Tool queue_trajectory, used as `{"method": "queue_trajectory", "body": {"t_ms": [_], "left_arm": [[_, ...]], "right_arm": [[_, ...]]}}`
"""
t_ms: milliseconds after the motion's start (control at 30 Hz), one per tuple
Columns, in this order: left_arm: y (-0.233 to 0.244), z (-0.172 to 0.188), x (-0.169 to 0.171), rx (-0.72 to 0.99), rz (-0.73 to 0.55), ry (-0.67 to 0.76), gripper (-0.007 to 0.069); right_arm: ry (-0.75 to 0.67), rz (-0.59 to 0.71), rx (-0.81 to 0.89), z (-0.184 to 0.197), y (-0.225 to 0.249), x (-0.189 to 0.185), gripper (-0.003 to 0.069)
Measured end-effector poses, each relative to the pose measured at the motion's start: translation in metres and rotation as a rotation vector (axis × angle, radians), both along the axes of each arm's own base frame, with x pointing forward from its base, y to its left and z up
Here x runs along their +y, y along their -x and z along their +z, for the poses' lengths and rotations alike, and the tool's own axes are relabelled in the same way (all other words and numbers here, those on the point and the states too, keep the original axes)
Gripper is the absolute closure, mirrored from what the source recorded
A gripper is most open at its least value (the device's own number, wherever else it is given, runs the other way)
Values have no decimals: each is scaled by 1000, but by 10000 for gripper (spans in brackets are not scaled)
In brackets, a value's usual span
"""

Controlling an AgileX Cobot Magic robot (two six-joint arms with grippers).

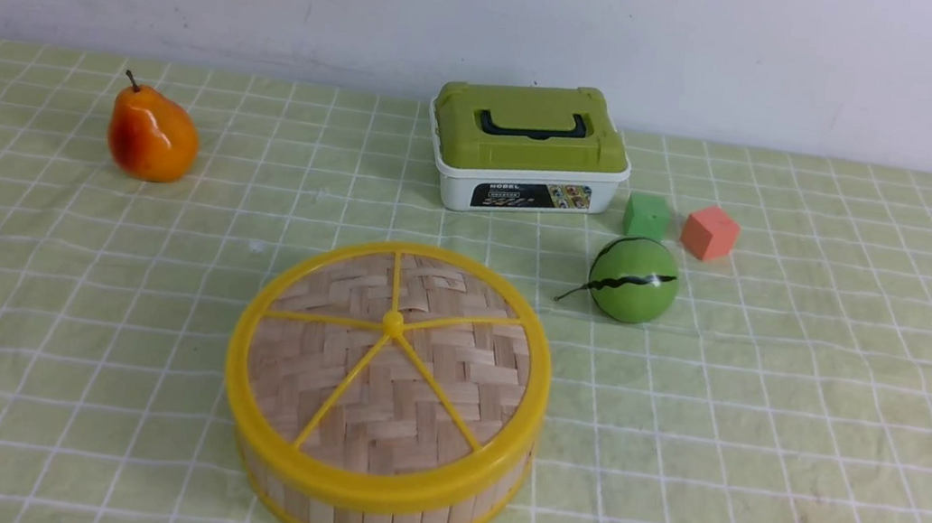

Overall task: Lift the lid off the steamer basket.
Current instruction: Use the right arm to lift the lid of the steamer

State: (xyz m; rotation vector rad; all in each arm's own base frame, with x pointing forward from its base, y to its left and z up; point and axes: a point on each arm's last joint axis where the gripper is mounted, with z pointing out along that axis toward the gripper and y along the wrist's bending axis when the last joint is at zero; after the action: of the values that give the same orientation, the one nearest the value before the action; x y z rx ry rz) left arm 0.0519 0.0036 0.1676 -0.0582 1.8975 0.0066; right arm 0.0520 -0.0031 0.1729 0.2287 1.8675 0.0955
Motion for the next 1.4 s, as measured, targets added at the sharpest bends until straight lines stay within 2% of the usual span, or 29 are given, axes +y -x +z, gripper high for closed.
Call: {"method": "queue_trajectory", "body": {"t_ms": [33,67,133,167,200,300,333,400,700,800,867,900,933,1000,1100,1233,1400], "left_arm": [[0,0,0,0,0,0,386],[0,0,0,0,0,0,386],[0,0,0,0,0,0,386],[0,0,0,0,0,0,386],[0,0,0,0,0,0,386],[0,0,0,0,0,0,386],[0,0,0,0,0,0,386],[0,0,0,0,0,0,386],[0,0,0,0,0,0,386],[0,0,0,0,0,0,386],[0,0,0,0,0,0,386],[0,0,0,0,0,0,386],[0,0,0,0,0,0,386],[0,0,0,0,0,0,386],[0,0,0,0,0,0,386],[0,0,0,0,0,0,386],[0,0,0,0,0,0,386]], "right_arm": [[-70,-4,-7,0,0,2,417],[-76,-5,-7,0,0,2,417],[-376,-27,-22,1,-1,8,417],[-393,-26,-23,2,-1,8,417],[-653,-48,-21,2,-1,13,417],[-998,-72,-5,4,-1,20,417],[-1059,-75,-4,5,-1,21,417],[-1087,-74,-8,6,-1,21,417],[-959,-46,-73,10,-2,18,417],[-780,27,-82,22,0,20,440],[-591,100,-92,48,3,22,504],[-549,115,-96,55,4,23,512],[-395,163,-67,80,4,24,576],[-182,232,24,116,-2,25,648],[45,357,214,162,-25,26,678],[153,567,404,204,-58,35,680],[244,783,574,220,-112,65,666]]}}
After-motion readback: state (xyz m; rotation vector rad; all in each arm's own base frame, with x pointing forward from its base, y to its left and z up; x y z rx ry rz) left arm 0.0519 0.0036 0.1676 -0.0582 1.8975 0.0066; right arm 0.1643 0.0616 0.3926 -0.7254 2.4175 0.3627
